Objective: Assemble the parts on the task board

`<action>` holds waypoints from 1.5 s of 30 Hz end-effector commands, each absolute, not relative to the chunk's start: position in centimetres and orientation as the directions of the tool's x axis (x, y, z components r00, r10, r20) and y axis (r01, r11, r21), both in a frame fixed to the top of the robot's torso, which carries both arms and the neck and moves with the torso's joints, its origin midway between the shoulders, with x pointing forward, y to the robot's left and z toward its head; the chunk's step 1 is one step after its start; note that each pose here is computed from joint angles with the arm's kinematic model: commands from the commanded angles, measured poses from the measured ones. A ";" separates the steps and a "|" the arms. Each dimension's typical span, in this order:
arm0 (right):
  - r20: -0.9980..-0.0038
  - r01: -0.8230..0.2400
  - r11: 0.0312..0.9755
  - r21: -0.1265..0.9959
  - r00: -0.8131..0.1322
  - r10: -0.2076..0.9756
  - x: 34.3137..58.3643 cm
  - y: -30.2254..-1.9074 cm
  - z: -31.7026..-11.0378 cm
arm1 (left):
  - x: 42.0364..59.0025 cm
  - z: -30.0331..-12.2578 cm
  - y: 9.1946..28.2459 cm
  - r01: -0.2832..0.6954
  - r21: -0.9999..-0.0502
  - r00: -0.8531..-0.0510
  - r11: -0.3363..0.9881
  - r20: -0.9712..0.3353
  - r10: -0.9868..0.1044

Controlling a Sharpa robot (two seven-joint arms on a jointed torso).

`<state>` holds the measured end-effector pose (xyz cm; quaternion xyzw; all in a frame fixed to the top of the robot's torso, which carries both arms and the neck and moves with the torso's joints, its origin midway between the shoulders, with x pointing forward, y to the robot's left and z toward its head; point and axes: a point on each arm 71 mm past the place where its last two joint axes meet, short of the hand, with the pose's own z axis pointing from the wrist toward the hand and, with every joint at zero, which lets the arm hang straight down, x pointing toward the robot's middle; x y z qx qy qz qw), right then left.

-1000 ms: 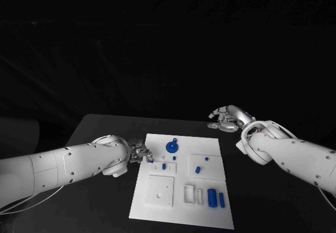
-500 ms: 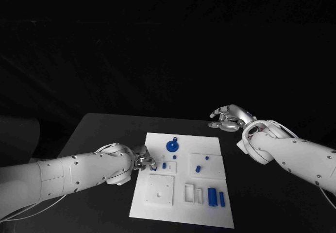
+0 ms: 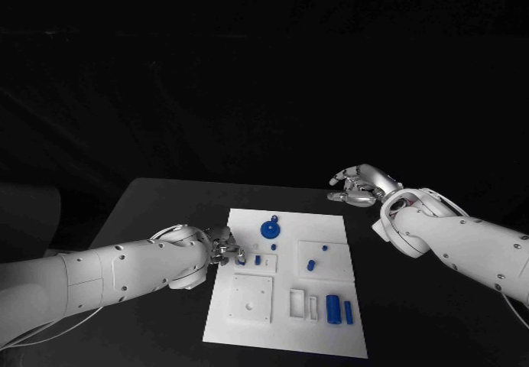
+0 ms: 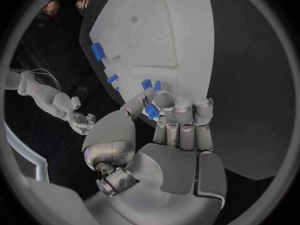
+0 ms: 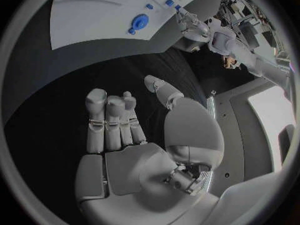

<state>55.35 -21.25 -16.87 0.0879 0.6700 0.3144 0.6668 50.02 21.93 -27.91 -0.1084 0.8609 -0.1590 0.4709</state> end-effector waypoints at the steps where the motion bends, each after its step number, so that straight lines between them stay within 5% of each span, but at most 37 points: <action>1: -0.840 -0.308 0.786 0.536 -0.107 0.531 55.3 -21.1 -16.9 | 50.2 -27.8 21.6 -0.018 -0.371 -0.519 0.928 -0.790 -0.326; 45: -0.840 -0.308 0.786 0.536 -0.108 0.531 55.2 -21.2 -16.9 | 50.3 -28.5 21.5 -0.014 -0.344 -0.491 0.939 -0.816 -0.306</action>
